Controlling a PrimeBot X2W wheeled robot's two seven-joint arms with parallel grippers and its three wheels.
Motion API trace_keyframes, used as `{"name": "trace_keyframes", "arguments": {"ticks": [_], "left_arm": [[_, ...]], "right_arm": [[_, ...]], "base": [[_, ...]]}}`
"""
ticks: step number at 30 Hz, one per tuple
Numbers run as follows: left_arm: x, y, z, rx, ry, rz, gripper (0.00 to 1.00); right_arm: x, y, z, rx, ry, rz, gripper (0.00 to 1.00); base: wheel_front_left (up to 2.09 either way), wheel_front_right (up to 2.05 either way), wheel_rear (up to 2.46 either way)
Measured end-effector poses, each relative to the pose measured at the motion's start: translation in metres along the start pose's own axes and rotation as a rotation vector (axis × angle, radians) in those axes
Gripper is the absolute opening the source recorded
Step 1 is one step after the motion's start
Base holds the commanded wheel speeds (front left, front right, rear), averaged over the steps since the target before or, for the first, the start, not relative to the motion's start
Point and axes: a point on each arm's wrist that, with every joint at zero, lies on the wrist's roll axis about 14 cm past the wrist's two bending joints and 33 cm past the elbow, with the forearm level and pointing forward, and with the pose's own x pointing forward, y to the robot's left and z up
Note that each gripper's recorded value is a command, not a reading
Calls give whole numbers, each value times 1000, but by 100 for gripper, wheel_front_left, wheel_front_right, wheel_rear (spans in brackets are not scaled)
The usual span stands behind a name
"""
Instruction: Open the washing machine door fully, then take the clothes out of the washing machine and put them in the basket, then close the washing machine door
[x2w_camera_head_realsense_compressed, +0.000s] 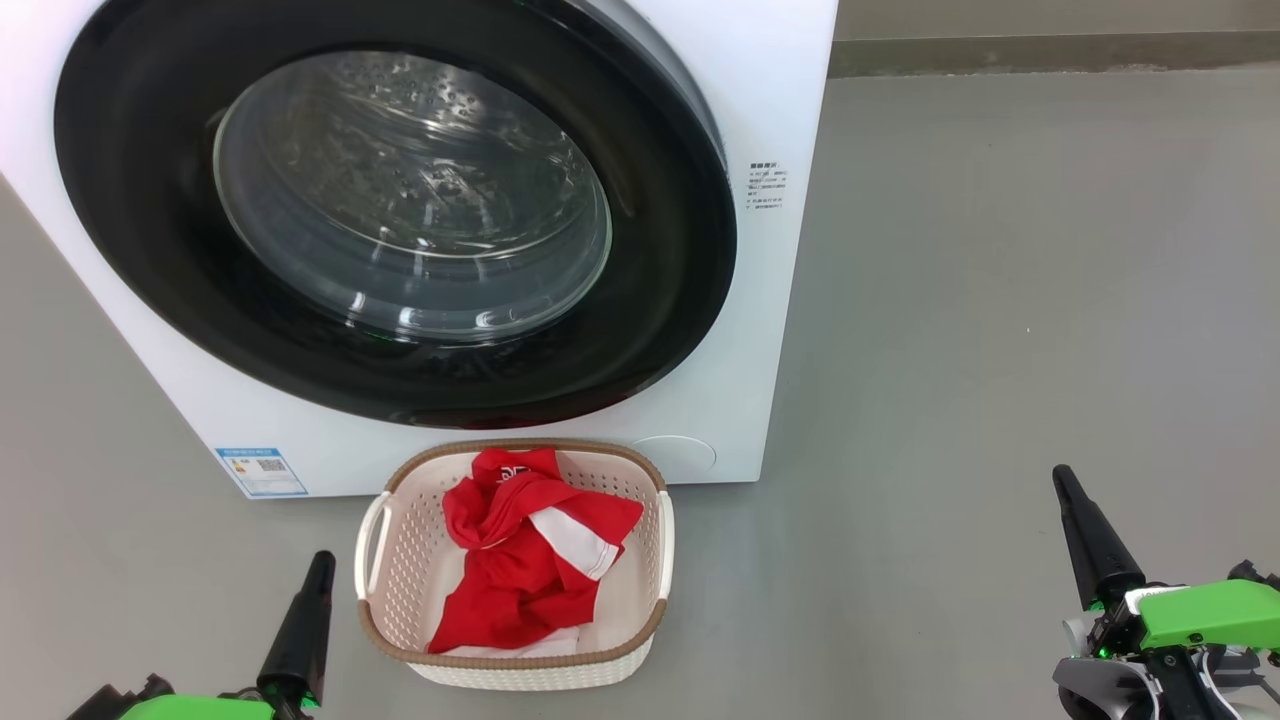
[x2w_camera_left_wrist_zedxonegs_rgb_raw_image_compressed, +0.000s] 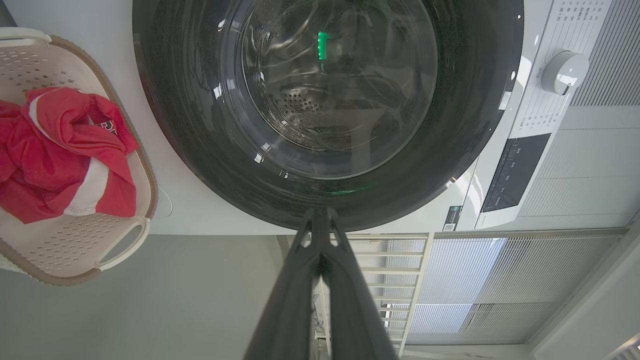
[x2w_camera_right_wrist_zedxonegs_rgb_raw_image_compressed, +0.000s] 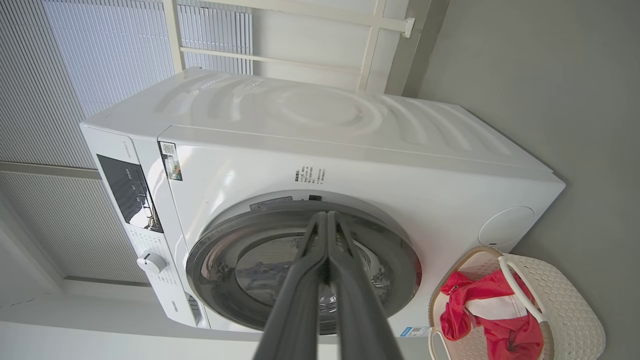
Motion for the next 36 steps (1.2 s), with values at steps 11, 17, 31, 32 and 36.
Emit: {"name": "trace_keyframes", "arguments": {"ticks": [11, 17, 31, 32, 36], "left_arm": [[0, 0, 1, -2, -1, 0, 0], [0, 0, 1, -1, -3, 0, 0], [0, 0, 1, -3, -1, 0, 0], [0, 0, 1, -3, 1, -1, 0], [0, 0, 1, -3, 1, -1, 0]], "right_arm": [[0, 0, 0, 1, 1, 0, 0], [0, 0, 0, 1, 1, 0, 0], [0, 0, 0, 2, 1, 0, 0], [0, 0, 0, 2, 0, 0, 0], [0, 0, 0, 2, 0, 0, 0]], "base": [[0, 0, 0], [0, 0, 0], [0, 0, 0], [0, 0, 0], [0, 0, 0]]}}
